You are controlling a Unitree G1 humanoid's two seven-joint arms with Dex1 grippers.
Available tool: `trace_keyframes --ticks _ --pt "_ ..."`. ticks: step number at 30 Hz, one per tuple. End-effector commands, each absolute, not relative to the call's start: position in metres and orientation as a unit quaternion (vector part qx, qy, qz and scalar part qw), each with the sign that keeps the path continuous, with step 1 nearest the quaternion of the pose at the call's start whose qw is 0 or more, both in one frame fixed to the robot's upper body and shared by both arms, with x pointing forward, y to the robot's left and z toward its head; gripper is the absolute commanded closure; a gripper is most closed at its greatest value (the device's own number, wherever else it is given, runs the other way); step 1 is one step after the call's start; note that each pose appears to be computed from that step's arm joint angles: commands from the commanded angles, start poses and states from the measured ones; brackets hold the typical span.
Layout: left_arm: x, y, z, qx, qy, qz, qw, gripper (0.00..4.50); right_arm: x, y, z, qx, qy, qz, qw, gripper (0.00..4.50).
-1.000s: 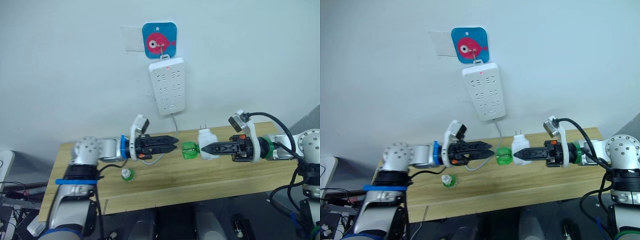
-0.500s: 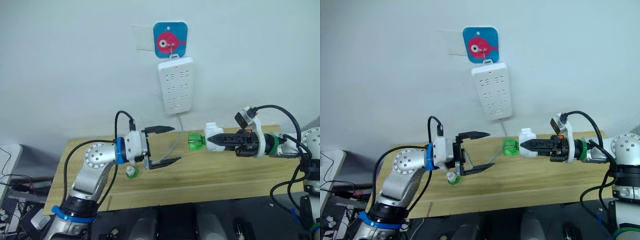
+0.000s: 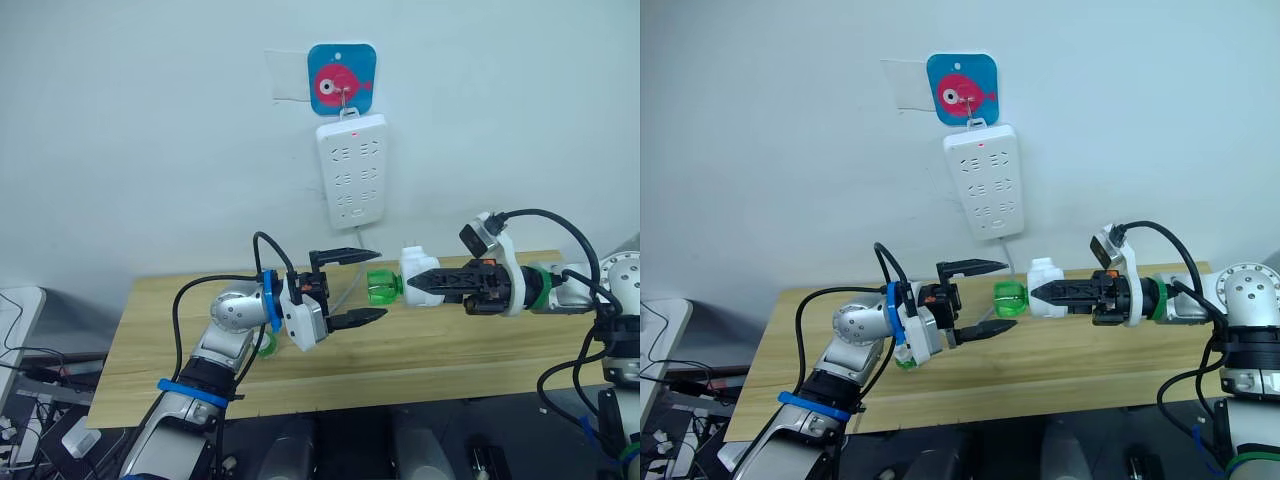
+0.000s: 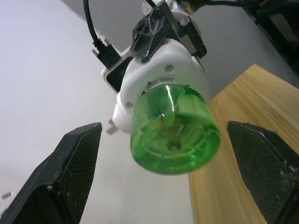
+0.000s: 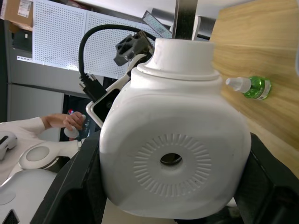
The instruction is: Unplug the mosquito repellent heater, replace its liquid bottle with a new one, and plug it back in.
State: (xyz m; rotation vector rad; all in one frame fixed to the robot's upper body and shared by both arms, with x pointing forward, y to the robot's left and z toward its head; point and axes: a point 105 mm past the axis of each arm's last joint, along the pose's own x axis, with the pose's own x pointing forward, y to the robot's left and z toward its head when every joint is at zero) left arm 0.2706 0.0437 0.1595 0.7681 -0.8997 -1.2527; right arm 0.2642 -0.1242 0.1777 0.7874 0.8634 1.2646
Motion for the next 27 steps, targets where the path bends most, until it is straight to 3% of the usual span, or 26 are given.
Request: trace_keyframes --ticks 1,2,5,10,14,15,18,20,24,27 --pt "0.266 0.041 0.165 0.338 -0.421 -0.547 0.639 0.02 0.260 -0.121 0.190 0.343 0.360 0.576 0.648 1.48" --pt "0.266 0.041 0.165 0.338 -0.423 -0.548 0.638 0.02 0.260 -0.121 0.190 0.344 0.361 0.576 0.648 1.48" --pt "0.265 0.039 0.165 0.335 -0.423 -0.553 0.635 0.60 0.259 -0.121 0.190 0.346 0.362 0.574 0.648 1.48" --pt "0.265 0.038 0.163 0.332 -0.420 -0.557 0.635 2.14 0.257 -0.120 0.190 0.348 0.363 0.572 0.648 1.48" --pt "0.268 0.039 0.161 0.328 -0.406 -0.558 0.644 2.26 0.256 -0.120 0.190 0.347 0.366 0.570 0.649 1.48" --pt "0.271 0.039 0.162 0.302 -0.384 -0.567 0.663 2.26 0.255 -0.120 0.190 0.344 0.367 0.570 0.649 1.48" --pt "0.280 0.039 0.166 0.118 -0.227 -0.629 0.734 2.26 0.254 -0.122 0.188 0.326 0.373 0.568 0.657 1.48" --pt "0.280 0.040 0.170 -0.001 -0.116 -0.657 0.745 2.26 0.253 -0.125 0.185 0.314 0.379 0.566 0.661 1.48" --pt "0.276 0.046 0.170 -0.157 0.055 -0.671 0.723 2.26 0.248 -0.125 0.181 0.290 0.387 0.573 0.661 1.48" --pt "0.271 0.051 0.173 -0.296 0.164 -0.664 0.667 2.26 0.243 -0.121 0.184 0.285 0.384 0.591 0.650 1.48"
